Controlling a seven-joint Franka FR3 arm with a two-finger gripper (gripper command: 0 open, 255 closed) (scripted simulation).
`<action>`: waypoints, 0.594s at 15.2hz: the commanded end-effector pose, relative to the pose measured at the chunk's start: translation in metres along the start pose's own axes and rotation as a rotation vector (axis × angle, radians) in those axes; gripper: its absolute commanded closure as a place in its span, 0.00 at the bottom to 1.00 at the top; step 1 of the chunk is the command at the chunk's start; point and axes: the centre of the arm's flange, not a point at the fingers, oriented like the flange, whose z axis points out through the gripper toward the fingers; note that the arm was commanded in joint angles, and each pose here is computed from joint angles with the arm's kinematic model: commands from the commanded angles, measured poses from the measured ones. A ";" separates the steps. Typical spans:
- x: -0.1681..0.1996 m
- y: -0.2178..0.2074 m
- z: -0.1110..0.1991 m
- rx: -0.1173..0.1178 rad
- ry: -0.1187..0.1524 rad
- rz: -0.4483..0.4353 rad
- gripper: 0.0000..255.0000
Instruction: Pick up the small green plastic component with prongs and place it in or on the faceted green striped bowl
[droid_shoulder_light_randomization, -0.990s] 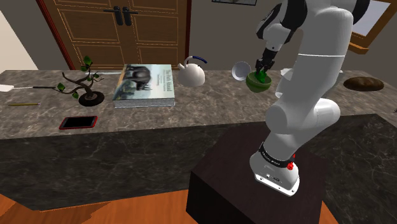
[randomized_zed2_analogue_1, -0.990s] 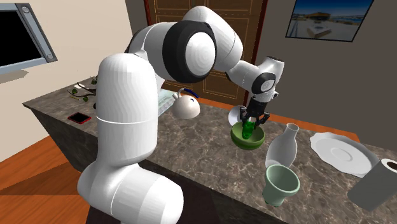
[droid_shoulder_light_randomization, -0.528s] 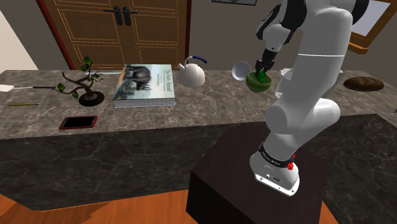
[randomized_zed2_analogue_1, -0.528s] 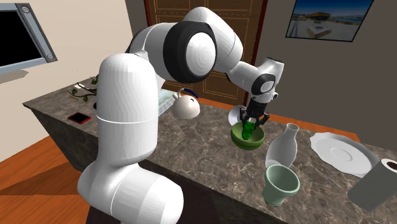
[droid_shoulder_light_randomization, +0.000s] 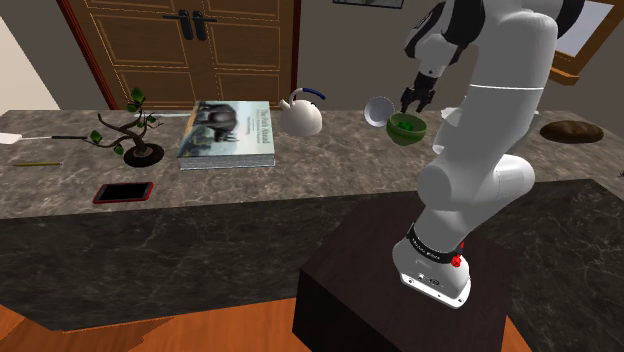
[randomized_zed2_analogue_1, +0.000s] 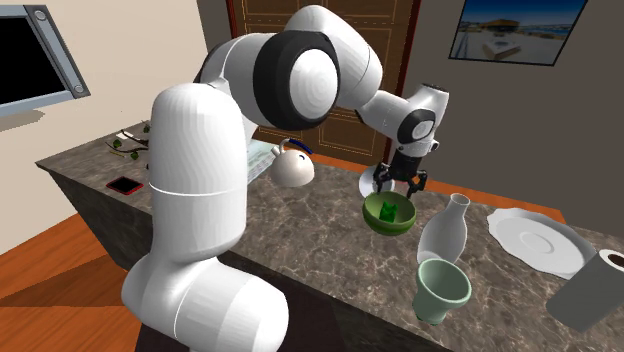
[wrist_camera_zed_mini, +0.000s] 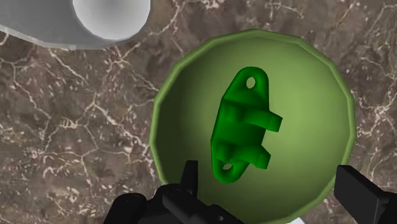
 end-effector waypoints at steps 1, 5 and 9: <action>0.000 0.001 -0.024 0.000 0.000 0.000 0.00; 0.000 0.001 -0.034 0.000 0.000 0.000 0.00; 0.000 0.001 -0.034 0.000 0.000 0.000 0.00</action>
